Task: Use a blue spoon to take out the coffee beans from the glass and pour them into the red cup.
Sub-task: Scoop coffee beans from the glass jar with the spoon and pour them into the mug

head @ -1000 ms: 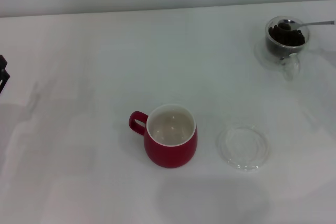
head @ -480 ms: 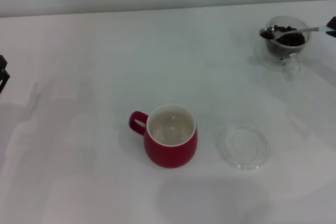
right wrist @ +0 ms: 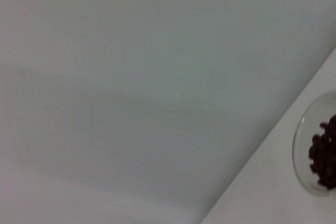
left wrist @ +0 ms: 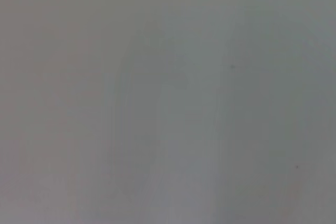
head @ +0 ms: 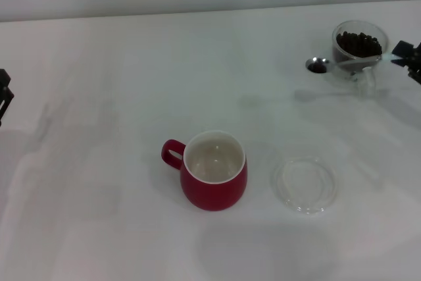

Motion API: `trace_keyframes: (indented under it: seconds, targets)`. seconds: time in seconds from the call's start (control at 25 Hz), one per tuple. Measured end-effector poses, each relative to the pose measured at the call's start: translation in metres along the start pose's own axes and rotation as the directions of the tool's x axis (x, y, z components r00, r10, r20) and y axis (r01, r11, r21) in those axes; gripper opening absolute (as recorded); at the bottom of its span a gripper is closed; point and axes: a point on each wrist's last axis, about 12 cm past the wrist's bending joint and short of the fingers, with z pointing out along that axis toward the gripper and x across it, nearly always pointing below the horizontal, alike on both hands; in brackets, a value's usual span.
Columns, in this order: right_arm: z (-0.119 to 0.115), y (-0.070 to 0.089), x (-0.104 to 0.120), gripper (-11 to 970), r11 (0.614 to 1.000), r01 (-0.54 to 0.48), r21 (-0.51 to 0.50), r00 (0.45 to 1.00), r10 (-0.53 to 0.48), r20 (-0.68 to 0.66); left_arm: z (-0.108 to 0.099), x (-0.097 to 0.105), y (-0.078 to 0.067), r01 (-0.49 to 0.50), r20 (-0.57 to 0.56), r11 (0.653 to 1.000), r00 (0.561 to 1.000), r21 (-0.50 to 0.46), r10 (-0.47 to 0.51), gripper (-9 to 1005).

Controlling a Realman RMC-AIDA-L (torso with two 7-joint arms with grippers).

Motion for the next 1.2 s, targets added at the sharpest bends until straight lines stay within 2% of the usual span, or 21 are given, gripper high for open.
trace_keyframes:
  seconds: [0.44,0.88,1.2]
  targets:
    - [0.011,-0.001,0.024,201,0.999,0.022,-0.042,0.997,-0.025,-0.075,-0.005,0.003,0.002,-0.001,-0.018,1.000,1.000,-0.012,0.000,775]
    - [0.035,0.003,0.050,204,0.995,0.045,-0.092,0.981,-0.062,-0.184,-0.008,0.005,0.004,-0.002,-0.031,1.000,1.000,-0.020,0.001,774]
    - [0.046,0.007,0.058,206,0.992,0.046,-0.115,0.971,-0.072,-0.229,-0.010,0.005,0.005,-0.003,-0.033,1.000,0.999,-0.022,0.002,774]
